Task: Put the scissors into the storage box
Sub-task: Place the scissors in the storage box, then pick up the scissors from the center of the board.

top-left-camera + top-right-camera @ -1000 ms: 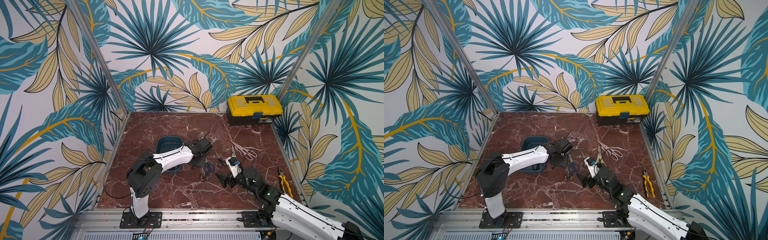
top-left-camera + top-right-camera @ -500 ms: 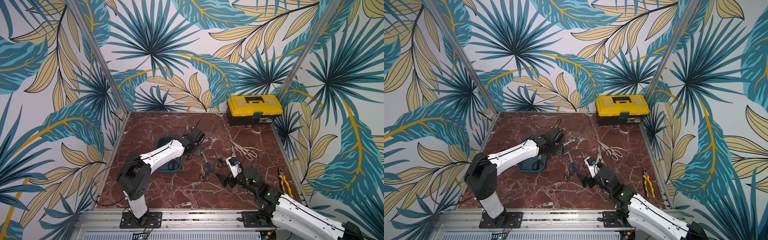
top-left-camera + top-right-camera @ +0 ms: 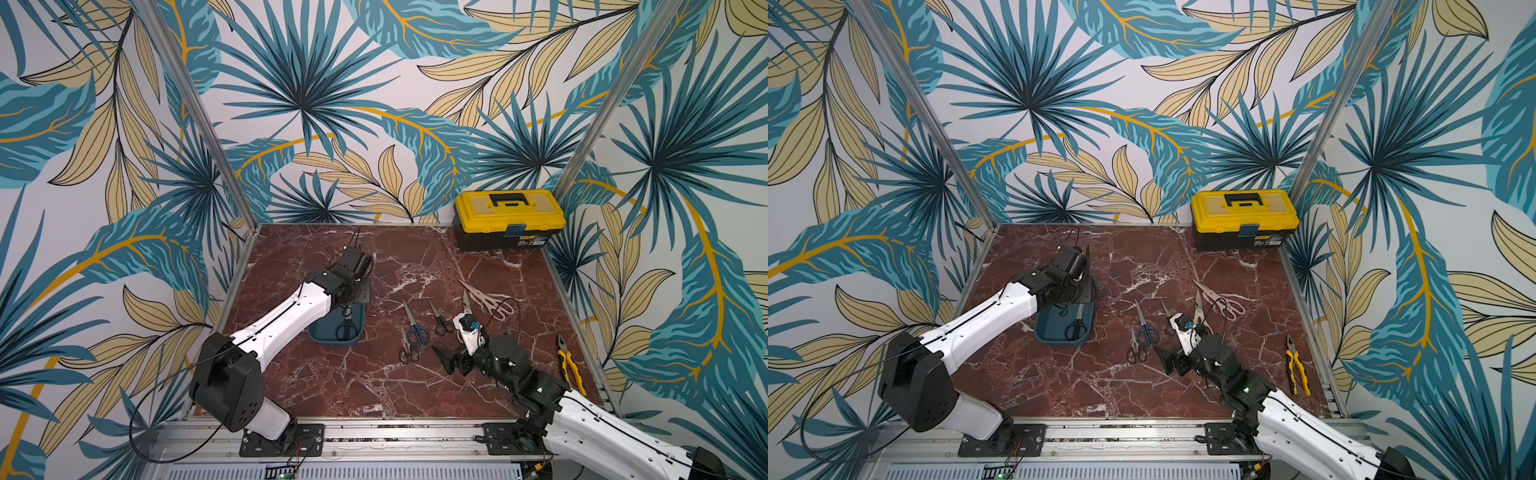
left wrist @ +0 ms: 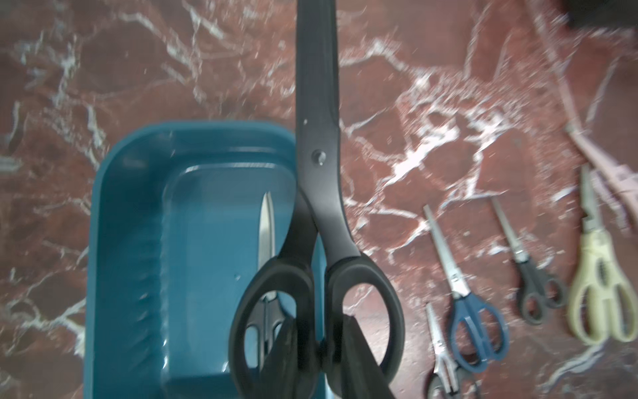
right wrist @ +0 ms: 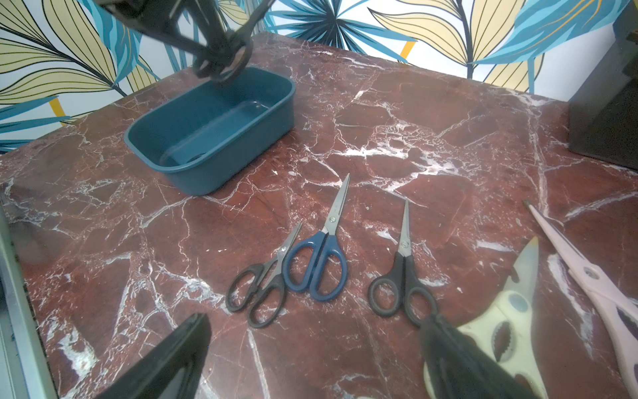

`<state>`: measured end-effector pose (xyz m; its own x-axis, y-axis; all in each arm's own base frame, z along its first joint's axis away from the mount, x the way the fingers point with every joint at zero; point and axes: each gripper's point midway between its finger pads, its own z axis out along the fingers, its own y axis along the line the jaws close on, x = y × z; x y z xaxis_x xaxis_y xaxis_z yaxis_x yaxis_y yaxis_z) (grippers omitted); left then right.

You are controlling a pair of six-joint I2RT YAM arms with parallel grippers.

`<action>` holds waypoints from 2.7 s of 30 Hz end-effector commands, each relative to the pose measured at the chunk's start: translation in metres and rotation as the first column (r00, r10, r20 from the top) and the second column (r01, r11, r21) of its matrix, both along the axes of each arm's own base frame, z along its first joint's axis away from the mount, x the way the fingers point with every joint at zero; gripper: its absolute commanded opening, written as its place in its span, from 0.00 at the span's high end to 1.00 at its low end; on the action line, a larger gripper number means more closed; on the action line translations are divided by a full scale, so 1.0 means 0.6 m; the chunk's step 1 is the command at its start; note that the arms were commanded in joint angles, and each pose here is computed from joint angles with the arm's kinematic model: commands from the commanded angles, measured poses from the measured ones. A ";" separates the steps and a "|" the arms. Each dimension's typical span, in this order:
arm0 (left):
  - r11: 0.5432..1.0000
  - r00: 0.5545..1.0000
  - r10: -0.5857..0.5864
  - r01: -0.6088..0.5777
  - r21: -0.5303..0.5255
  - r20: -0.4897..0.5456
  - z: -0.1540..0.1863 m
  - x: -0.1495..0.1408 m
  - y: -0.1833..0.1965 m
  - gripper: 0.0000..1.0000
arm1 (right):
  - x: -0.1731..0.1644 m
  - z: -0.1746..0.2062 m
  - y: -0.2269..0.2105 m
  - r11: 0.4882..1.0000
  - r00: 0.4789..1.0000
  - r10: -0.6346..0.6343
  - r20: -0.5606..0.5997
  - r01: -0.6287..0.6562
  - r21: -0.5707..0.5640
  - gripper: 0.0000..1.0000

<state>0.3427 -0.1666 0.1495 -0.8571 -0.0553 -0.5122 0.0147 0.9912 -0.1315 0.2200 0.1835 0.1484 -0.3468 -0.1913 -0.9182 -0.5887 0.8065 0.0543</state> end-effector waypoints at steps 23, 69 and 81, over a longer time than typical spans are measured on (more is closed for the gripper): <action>0.991 0.971 0.060 -0.030 0.129 -0.232 -0.144 -0.042 0.085 0.94 | -0.002 -0.007 0.008 1.000 1.000 0.017 -0.025 -0.017 -0.003 0.00; 0.942 0.915 -0.294 0.228 -0.248 -0.276 -0.103 -0.185 -0.319 0.48 | 0.019 0.015 -0.054 0.981 0.979 -0.193 0.059 0.192 0.026 0.01; 0.953 0.914 -0.280 0.228 -0.197 -0.292 -0.121 -0.191 -0.307 0.41 | 0.016 0.007 -0.036 0.990 0.990 -0.138 0.042 0.138 0.012 0.00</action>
<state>0.2260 -0.3527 0.0793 -0.9665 0.1367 -0.2173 0.2055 0.9193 -0.3356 0.2316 0.1561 0.1544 -0.3275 -0.1286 -0.9361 -0.4482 0.8933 0.0340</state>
